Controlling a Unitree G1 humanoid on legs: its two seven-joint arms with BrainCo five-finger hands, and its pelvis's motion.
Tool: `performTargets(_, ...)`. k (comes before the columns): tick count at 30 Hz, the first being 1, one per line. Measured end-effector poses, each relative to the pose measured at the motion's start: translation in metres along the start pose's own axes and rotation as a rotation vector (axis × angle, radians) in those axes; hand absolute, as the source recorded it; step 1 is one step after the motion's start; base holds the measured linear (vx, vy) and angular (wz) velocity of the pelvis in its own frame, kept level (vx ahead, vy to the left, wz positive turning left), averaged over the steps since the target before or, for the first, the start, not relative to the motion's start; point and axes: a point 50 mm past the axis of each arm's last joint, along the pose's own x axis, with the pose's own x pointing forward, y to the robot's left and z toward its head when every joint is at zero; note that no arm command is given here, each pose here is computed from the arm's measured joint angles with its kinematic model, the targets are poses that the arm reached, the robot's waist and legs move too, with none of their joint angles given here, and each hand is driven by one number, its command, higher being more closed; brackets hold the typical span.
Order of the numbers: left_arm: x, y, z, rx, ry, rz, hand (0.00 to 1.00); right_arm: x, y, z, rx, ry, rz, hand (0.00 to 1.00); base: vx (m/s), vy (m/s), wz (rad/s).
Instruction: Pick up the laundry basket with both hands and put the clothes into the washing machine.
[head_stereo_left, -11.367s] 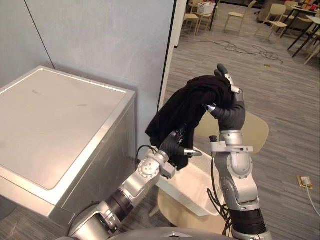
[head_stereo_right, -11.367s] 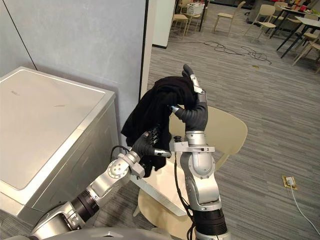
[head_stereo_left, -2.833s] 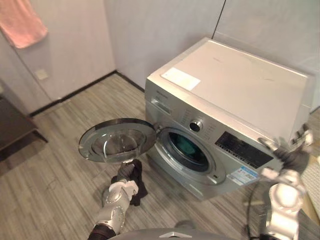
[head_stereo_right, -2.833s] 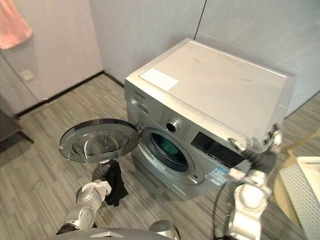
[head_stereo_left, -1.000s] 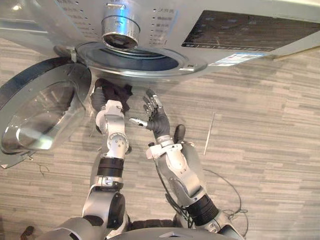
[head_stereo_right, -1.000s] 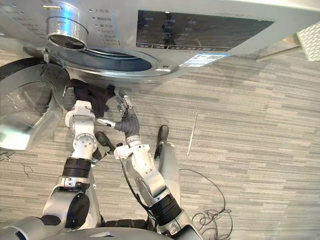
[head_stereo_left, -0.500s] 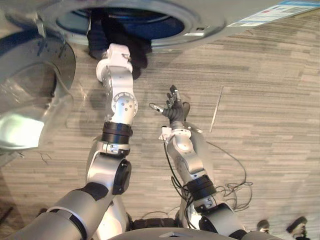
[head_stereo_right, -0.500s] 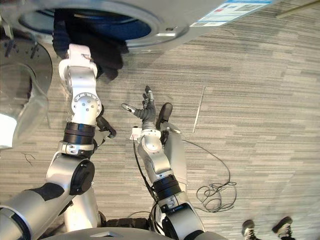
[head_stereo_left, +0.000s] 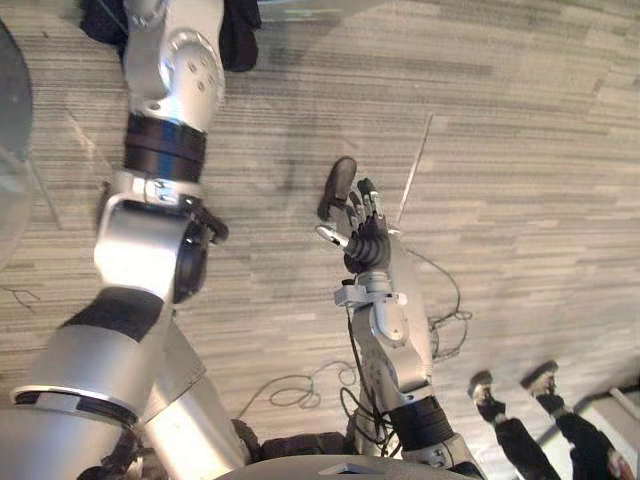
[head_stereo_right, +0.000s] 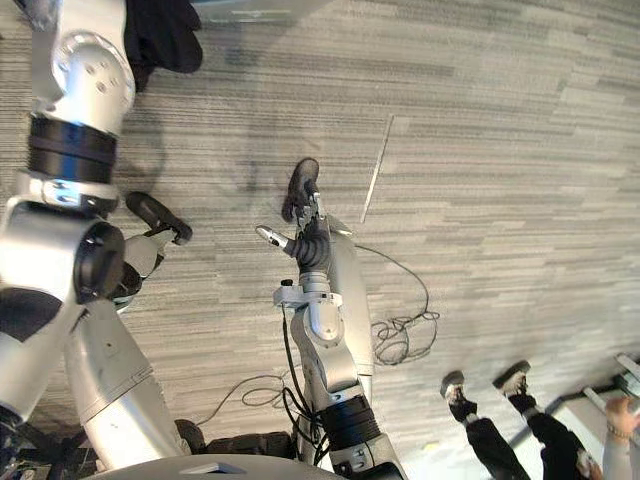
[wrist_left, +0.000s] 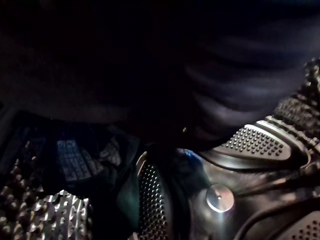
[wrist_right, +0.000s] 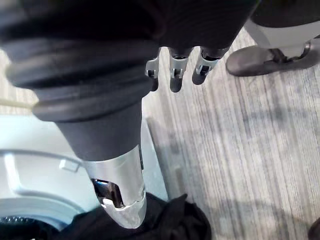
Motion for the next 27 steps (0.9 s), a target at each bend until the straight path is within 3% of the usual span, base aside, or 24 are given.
performTargets(4,0.003,-0.021,0.008,0.027,-0.023,-0.063,1.0,-0.001,-0.008,0.001,0.066,-0.002,-0.043,0.0,0.0,0.033,-0.02)
performTargets(9,0.014,-0.046,0.03,0.166,-0.069,-0.134,1.0,-0.001,-0.015,0.02,0.114,-0.087,-0.087,0.0,-0.01,0.019,0.06)
performTargets(14,0.022,-0.098,0.119,0.126,-0.27,-0.296,1.0,-0.025,-0.046,0.034,0.116,-0.117,-0.17,0.0,-0.04,0.021,0.18)
performTargets(16,-0.008,-0.127,0.171,0.013,-0.439,-0.472,1.0,-0.047,-0.072,0.033,0.073,-0.08,-0.272,0.0,-0.05,-0.005,0.36)
performTargets(18,-0.012,-0.127,0.192,0.079,-0.553,-0.445,1.0,-0.066,-0.093,0.026,0.03,0.006,-0.322,0.0,-0.07,-0.034,0.5)
performTargets(22,-0.014,-0.129,0.184,0.137,-0.612,-0.391,1.0,-0.069,-0.111,0.021,-0.046,0.09,-0.264,0.0,-0.07,-0.051,0.25)
performTargets(23,-0.018,-0.133,0.169,0.181,-0.618,-0.425,0.0,-0.064,-0.115,0.02,-0.044,0.096,-0.256,0.0,-0.07,-0.052,-0.05)
performTargets(24,-0.016,-0.134,0.16,0.23,-0.616,-0.427,0.0,-0.061,-0.116,0.021,-0.041,0.09,-0.255,0.0,-0.07,-0.052,-0.07)
performTargets(27,-0.011,-0.134,0.112,0.648,-0.614,-0.547,0.0,-0.045,-0.115,0.033,0.033,-0.002,-0.244,0.0,-0.07,-0.045,-0.17)
